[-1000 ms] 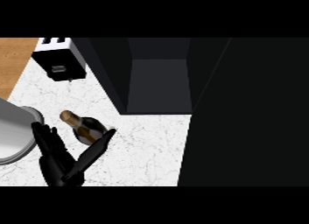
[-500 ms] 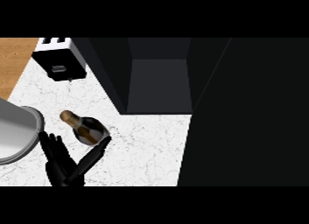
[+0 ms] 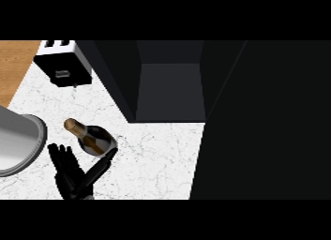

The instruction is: Pick up the wine, place it into the cabinet and close the cabinet

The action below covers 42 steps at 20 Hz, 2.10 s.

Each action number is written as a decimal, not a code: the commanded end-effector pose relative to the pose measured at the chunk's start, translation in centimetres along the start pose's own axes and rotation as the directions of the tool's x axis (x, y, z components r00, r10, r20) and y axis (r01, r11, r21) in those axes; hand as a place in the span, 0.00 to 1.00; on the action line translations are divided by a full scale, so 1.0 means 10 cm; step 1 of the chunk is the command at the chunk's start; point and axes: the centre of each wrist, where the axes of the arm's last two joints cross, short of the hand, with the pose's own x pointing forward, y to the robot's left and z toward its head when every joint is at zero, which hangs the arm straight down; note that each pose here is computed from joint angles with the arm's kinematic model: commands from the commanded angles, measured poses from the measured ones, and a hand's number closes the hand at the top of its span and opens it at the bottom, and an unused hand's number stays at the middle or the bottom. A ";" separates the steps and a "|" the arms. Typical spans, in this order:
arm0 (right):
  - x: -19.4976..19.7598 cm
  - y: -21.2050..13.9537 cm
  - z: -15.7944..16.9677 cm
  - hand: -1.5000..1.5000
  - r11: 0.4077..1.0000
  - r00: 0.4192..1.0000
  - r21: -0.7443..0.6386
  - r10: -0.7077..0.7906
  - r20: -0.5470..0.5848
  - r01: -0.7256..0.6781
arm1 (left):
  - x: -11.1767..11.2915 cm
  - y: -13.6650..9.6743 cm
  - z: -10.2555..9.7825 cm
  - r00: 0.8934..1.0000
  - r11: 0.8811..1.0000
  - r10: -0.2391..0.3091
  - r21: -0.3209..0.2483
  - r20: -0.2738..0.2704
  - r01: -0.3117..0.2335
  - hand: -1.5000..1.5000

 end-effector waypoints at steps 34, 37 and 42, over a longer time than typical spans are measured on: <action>0.06 0.01 0.16 0.00 0.997 0.999 0.066 -0.033 -0.012 0.034 | -0.17 -0.22 -0.45 0.981 0.622 0.095 -0.779 0.171 0.076 1.00; 0.13 -0.01 0.13 0.00 0.999 0.999 0.014 -0.038 -0.017 0.038 | 0.20 -0.32 -0.60 0.963 0.600 0.129 -0.792 0.236 0.113 1.00; 0.05 -0.10 0.10 0.00 0.999 0.999 0.035 -0.040 -0.031 0.042 | 0.45 -0.88 -0.22 0.965 0.550 0.188 -0.834 0.185 0.053 1.00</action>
